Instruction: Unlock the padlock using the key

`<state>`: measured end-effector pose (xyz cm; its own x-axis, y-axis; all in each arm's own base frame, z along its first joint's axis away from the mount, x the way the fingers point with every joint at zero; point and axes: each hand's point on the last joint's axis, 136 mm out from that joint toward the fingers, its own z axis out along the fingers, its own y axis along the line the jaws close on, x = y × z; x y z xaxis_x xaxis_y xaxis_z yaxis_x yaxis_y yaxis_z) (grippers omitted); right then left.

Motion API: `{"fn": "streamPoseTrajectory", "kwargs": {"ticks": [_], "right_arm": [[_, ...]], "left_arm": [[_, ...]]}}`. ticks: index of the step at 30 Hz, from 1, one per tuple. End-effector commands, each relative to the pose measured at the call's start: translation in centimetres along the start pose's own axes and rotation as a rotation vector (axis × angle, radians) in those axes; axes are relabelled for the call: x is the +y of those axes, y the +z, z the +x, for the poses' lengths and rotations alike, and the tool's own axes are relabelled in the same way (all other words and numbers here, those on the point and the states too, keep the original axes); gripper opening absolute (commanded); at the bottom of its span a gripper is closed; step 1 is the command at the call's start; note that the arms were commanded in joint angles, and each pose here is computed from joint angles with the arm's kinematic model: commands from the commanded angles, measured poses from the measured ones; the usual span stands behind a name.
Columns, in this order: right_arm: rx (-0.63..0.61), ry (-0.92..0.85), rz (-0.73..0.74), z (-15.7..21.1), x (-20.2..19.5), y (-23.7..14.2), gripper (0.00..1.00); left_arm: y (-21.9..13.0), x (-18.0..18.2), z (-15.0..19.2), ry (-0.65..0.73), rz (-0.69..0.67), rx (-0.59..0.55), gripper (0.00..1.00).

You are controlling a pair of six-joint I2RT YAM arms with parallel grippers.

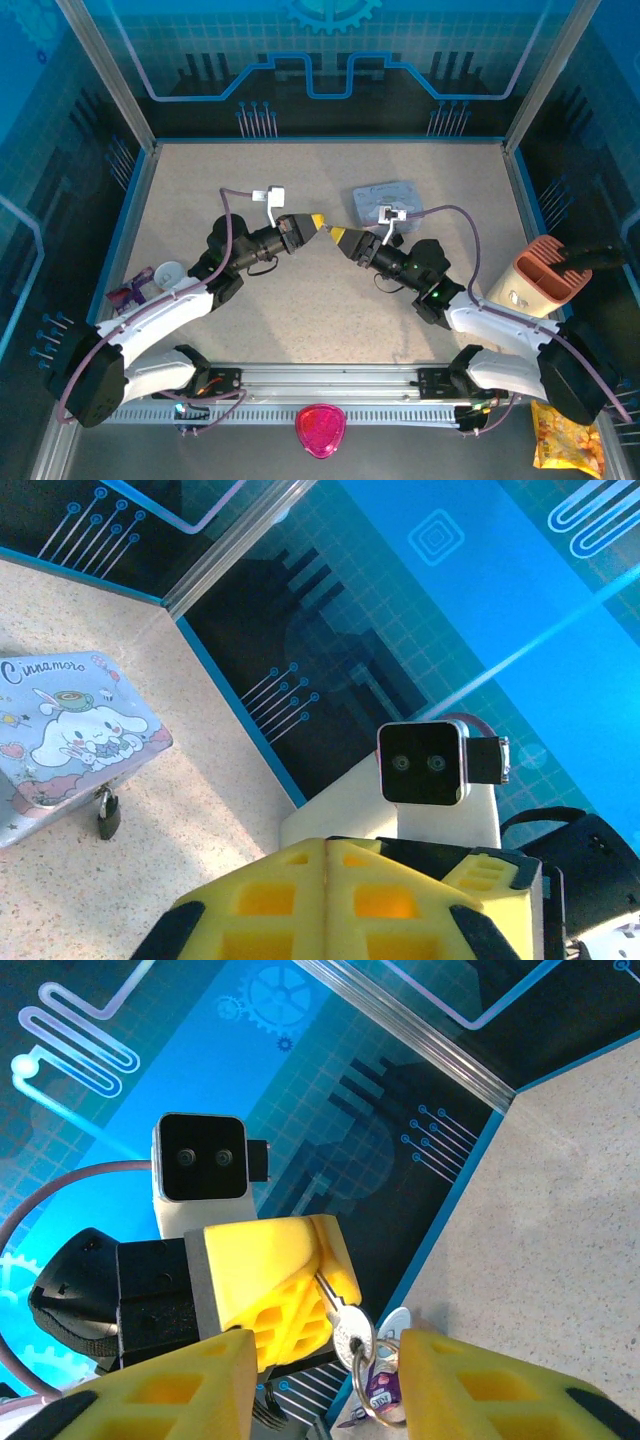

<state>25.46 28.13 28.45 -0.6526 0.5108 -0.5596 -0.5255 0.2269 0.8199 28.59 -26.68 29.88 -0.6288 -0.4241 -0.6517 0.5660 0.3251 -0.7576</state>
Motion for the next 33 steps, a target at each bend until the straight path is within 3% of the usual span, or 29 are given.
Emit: {"fn": "streamPoseTrajectory", "kwargs": {"ticks": [1,12,32,33], "right_arm": [[-0.010,-0.012,-0.052,-0.5,0.9,0.0,0.41],[0.020,-0.007,-0.068,-0.2,1.0,0.7,0.33],[0.029,0.003,-0.029,-0.1,0.1,0.6,0.03],[0.032,0.001,-0.023,-0.1,0.0,0.6,0.01]], "left_arm": [[0.1,-1.1,0.2,0.006,0.052,0.011,0.00],[0.3,-1.4,0.7,0.008,0.070,0.036,0.00],[0.3,-0.7,0.6,0.011,0.043,0.024,0.00],[0.3,-0.6,0.6,0.009,0.035,0.023,0.04]]}}
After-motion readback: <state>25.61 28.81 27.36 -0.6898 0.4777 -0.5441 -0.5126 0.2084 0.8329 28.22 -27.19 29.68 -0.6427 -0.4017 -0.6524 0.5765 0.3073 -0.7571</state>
